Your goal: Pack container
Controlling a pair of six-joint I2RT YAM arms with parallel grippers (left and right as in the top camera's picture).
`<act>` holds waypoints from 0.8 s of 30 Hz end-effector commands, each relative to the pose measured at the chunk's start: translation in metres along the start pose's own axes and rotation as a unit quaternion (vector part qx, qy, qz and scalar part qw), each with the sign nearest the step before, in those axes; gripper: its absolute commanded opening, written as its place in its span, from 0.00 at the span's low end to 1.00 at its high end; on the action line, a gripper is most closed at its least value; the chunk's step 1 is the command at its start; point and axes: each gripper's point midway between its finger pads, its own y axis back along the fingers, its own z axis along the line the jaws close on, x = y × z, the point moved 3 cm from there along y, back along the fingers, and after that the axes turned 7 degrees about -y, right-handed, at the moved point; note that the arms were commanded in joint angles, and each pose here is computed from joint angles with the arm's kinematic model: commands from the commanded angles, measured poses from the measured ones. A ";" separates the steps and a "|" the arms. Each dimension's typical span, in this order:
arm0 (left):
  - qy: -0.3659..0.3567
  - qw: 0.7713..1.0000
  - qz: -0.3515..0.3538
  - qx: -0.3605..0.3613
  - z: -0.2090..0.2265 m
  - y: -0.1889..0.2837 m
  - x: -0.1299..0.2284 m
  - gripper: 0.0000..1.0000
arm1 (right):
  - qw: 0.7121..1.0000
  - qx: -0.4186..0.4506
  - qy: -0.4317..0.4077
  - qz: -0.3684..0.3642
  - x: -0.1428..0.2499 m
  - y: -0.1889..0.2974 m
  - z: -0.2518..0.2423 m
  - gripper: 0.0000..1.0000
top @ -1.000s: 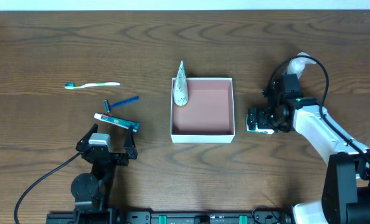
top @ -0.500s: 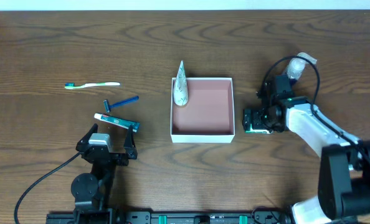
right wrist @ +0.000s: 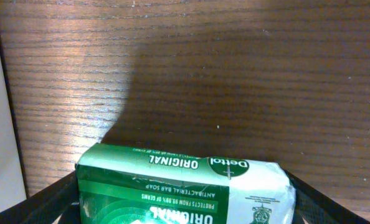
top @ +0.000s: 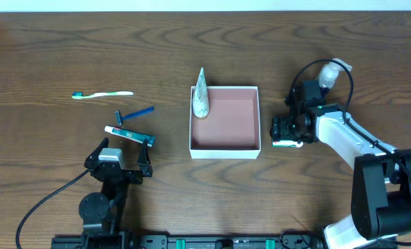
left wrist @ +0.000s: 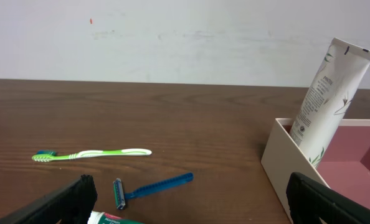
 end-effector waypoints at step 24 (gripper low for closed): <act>0.001 1.000 0.021 0.009 -0.002 -0.001 0.014 0.98 | 0.986 -0.140 0.048 -0.080 -0.042 0.171 0.055 0.68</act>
